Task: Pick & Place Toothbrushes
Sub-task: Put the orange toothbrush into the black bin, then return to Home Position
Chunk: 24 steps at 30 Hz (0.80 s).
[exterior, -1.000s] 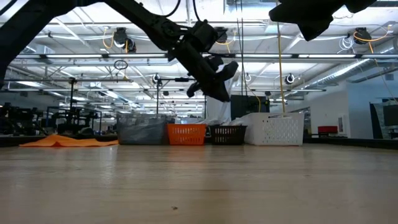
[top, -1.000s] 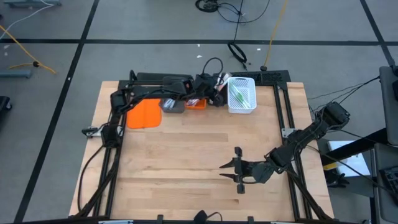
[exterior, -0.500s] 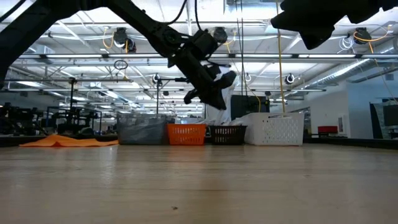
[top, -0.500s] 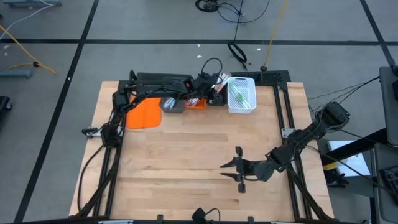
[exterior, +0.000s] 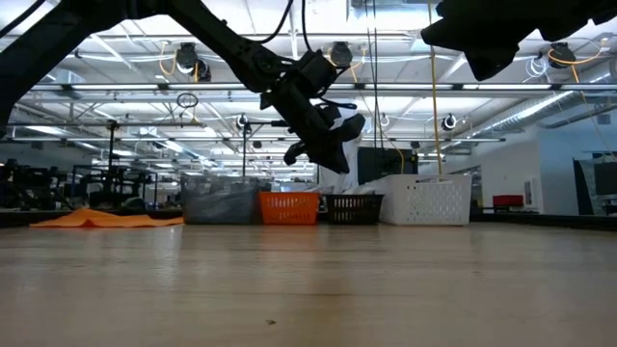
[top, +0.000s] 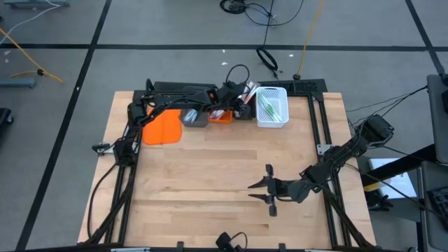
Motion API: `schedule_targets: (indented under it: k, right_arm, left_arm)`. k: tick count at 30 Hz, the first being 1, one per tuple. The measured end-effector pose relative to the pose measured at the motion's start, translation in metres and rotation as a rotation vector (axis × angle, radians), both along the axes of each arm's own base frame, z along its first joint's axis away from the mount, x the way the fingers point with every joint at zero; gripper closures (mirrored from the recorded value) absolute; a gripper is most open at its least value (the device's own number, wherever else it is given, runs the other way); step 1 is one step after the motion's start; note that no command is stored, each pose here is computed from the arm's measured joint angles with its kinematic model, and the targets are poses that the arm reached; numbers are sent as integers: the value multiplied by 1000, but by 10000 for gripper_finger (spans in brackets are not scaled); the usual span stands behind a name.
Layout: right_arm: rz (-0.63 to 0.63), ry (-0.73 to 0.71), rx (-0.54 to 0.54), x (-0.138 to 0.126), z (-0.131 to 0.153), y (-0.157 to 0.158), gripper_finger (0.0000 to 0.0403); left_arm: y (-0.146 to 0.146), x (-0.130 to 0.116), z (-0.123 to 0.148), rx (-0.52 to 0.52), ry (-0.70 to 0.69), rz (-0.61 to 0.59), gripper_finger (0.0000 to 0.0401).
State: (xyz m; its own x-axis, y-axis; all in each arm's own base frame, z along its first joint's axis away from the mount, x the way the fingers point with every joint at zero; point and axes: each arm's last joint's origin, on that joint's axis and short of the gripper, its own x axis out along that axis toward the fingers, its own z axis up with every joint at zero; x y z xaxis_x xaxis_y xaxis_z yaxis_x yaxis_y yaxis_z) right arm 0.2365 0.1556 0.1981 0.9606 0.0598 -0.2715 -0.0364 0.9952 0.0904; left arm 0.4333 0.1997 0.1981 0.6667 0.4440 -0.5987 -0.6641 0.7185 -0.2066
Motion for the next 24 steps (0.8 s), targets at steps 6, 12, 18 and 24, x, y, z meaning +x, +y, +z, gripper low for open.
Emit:
schedule_targets:
  k: [6, 12, 18, 24]
  right_arm:
    - [3, -1, -15, 0, 0, 0, 287]
    - [5, -4, -19, 0, 0, 0, 287]
    - [5, -4, -19, 0, 0, 0, 287]
    - [5, -4, -17, 0, 0, 0, 287]
  left_arm:
    - [-2, 0, -1, 3, 14, -8, 374]
    - [-2, 0, -1, 5, 15, -5, 315]
    - [-1, 1, 0, 16, 9, -3, 282]
    - [-2, 0, 0, 13, 16, -6, 277]
